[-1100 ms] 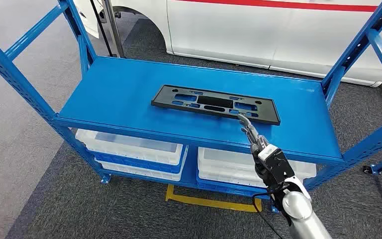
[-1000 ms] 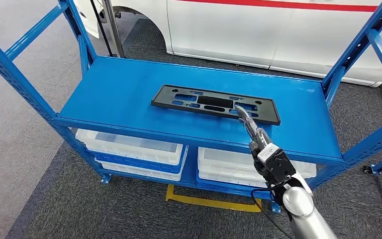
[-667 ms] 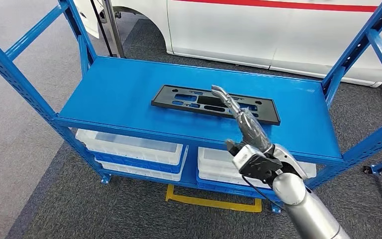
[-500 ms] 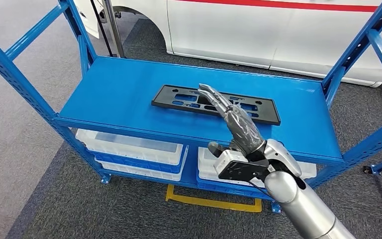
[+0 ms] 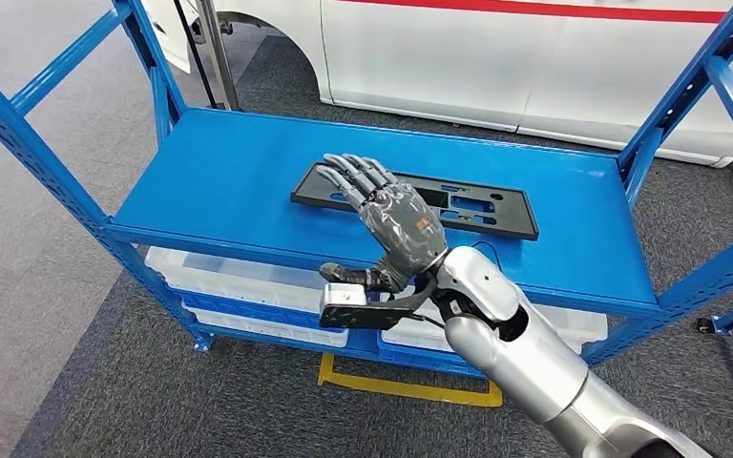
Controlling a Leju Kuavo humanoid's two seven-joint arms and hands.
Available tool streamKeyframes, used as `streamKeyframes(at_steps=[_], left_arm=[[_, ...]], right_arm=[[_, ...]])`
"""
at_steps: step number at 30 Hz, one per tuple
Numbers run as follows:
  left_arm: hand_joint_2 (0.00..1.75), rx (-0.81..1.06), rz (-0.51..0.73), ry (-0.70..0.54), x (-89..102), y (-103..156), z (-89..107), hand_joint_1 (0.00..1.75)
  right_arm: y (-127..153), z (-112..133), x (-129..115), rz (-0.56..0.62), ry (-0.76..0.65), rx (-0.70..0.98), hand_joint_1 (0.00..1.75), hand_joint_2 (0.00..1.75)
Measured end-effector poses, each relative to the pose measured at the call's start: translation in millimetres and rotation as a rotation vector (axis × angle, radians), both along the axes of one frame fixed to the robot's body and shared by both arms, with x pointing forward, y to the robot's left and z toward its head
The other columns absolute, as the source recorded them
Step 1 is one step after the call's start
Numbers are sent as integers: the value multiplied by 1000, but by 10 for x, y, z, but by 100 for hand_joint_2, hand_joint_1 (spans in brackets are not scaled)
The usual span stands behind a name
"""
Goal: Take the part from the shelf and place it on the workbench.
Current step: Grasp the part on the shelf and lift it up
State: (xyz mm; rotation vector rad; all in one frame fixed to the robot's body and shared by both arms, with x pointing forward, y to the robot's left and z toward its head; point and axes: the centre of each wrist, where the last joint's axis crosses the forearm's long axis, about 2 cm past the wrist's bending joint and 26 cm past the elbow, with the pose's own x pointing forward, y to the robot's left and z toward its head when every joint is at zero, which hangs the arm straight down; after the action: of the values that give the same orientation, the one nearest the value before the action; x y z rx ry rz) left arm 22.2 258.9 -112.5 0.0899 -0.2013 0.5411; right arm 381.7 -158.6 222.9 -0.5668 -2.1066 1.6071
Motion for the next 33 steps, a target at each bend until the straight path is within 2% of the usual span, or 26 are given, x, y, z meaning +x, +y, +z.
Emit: streamKeyframes(at_steps=[6, 13, 19, 33], left_arm=[[0, 2, -21, 4, 6, 2, 1, 0], [0, 2, -28, 4, 11, 2, 2, 0], [0, -5, -64, 34, 14, -7, 3, 0], [0, 2, -82, 26, 22, -9, 5, 0]], right_arm=[[114, -15, 160, -71, -51, -92, 0, 0], [127, -18, 207, -95, -61, -114, 0, 0], [-67, -140, 500, -263, -119, -216, 0, 0], [-85, -225, 529, -265, -86, -241, 0, 0]])
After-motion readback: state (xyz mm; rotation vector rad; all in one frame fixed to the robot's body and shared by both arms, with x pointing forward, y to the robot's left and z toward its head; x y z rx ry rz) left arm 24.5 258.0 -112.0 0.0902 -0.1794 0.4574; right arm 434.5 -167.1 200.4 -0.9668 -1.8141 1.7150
